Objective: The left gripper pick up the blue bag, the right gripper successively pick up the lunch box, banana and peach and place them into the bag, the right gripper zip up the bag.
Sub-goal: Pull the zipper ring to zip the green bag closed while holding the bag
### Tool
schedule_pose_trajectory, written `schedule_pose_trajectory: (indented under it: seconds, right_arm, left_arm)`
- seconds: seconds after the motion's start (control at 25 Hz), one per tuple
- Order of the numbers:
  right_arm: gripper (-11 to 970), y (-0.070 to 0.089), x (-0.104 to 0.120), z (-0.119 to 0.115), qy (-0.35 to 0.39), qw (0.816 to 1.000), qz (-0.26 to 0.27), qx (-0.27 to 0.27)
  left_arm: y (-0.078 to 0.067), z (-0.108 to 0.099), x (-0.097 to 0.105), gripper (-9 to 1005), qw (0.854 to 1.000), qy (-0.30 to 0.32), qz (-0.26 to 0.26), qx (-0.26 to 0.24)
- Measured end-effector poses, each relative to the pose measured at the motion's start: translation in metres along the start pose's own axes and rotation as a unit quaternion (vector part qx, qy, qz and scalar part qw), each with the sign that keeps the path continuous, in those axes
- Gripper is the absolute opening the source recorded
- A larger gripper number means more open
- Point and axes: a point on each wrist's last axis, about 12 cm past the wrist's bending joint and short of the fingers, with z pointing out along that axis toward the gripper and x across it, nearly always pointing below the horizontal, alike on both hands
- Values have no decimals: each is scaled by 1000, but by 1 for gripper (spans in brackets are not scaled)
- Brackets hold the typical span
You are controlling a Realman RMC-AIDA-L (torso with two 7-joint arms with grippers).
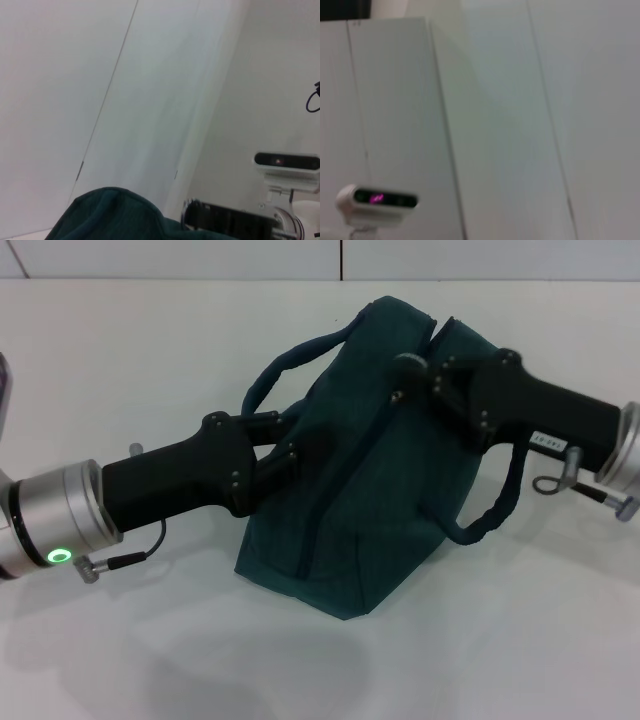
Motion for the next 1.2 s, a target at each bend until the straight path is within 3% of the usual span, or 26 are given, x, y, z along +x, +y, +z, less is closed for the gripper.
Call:
schedule_pose_trajectory:
  seconds: [0.56, 1.2]
  right_arm:
    - [3, -13, 2, -12, -16, 998, 6, 57]
    - [4, -24, -1, -24, -30, 994, -5, 102]
  left_arm:
    - [-9, -1, 13, 80, 999, 38, -7, 27]
    - [-16, -15, 12, 61, 999, 33, 0, 43]
